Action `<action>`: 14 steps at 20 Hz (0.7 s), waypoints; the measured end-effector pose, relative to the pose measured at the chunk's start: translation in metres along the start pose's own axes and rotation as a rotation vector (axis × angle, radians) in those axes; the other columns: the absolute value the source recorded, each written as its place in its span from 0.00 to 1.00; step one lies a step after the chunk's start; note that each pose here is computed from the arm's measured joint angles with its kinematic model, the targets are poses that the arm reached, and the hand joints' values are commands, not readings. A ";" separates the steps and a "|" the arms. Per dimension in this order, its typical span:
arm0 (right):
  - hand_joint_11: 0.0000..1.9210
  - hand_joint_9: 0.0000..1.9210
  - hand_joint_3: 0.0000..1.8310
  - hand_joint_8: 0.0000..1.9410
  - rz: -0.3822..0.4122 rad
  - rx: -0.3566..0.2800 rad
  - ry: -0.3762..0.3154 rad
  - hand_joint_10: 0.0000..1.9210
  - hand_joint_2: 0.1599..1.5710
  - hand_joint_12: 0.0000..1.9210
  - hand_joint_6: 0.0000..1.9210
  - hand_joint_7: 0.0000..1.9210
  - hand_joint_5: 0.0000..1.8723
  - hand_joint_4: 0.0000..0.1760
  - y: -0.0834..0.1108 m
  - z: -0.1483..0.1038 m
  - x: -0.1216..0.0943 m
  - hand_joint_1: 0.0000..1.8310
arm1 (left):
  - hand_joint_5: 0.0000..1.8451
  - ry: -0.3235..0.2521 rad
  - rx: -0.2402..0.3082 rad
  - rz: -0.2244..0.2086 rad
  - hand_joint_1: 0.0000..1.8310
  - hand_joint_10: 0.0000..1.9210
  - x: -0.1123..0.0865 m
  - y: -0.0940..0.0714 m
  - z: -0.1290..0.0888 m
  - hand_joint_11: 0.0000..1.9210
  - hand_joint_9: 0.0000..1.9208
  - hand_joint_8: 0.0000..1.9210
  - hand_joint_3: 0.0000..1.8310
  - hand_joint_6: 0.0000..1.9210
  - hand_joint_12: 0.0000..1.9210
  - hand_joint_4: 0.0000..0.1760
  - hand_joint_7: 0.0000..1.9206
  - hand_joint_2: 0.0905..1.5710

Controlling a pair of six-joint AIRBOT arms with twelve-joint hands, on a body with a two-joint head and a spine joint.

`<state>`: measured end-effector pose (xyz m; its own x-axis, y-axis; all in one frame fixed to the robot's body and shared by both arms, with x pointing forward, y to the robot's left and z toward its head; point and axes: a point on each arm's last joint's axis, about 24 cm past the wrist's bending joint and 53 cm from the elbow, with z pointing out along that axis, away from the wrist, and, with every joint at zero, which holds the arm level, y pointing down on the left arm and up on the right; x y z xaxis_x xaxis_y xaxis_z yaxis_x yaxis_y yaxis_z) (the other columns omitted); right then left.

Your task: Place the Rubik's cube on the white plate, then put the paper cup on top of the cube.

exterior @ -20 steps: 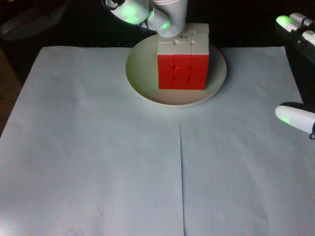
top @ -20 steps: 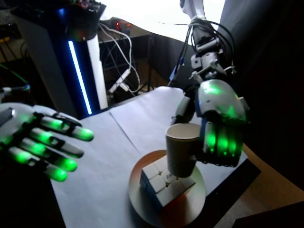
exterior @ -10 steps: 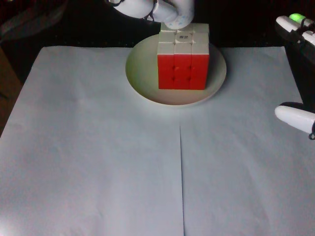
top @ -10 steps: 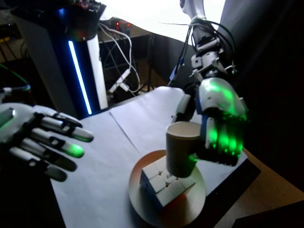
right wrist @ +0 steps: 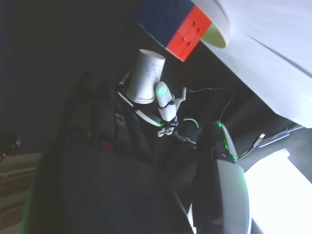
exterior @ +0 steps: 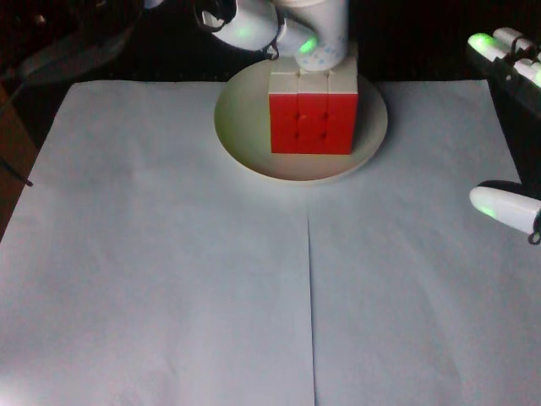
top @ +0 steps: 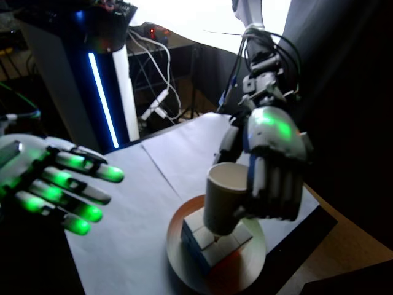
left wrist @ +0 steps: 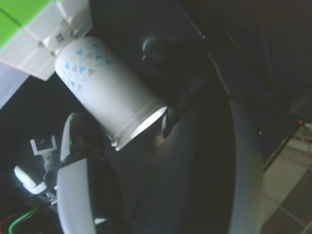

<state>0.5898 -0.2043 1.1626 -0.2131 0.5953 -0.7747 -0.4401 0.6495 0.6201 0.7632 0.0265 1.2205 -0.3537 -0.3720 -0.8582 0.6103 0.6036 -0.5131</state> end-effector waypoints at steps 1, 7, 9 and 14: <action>0.00 0.10 0.00 0.00 0.001 0.002 -0.001 0.00 0.70 0.32 0.00 0.01 0.00 0.50 0.000 0.000 0.000 0.29 | 0.11 0.001 -0.001 0.001 0.49 0.78 0.000 0.000 0.000 0.10 0.12 0.62 0.00 0.74 1.00 0.00 0.15 0.80; 0.00 0.09 0.00 0.00 0.001 0.001 -0.001 0.00 0.71 0.31 0.00 0.01 0.00 0.33 0.000 0.000 0.000 0.29 | 0.14 0.008 -0.012 0.001 0.42 0.39 0.004 0.005 -0.001 0.00 0.10 0.03 0.00 0.17 0.94 0.19 0.21 0.73; 0.00 0.09 0.00 0.00 0.001 0.001 -0.002 0.00 0.70 0.29 0.00 0.01 0.00 0.37 0.000 0.000 0.000 0.29 | 0.14 0.005 -0.010 0.001 0.42 0.38 0.003 0.004 -0.001 0.00 0.05 0.00 0.00 0.05 0.96 0.37 0.16 0.72; 0.00 0.09 0.00 0.00 0.001 0.002 -0.001 0.00 0.70 0.30 0.00 0.01 0.00 0.37 0.000 0.000 0.000 0.28 | 0.05 0.007 -0.011 0.001 0.35 0.22 0.003 0.005 -0.001 0.00 0.00 0.00 0.00 0.00 0.93 0.78 0.05 0.70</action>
<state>0.5900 -0.2046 1.1626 -0.2128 0.5967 -0.7737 -0.4383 0.6495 0.6214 0.7644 0.0289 1.2155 -0.3576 -0.3667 -0.8588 0.6026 0.6119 -0.5122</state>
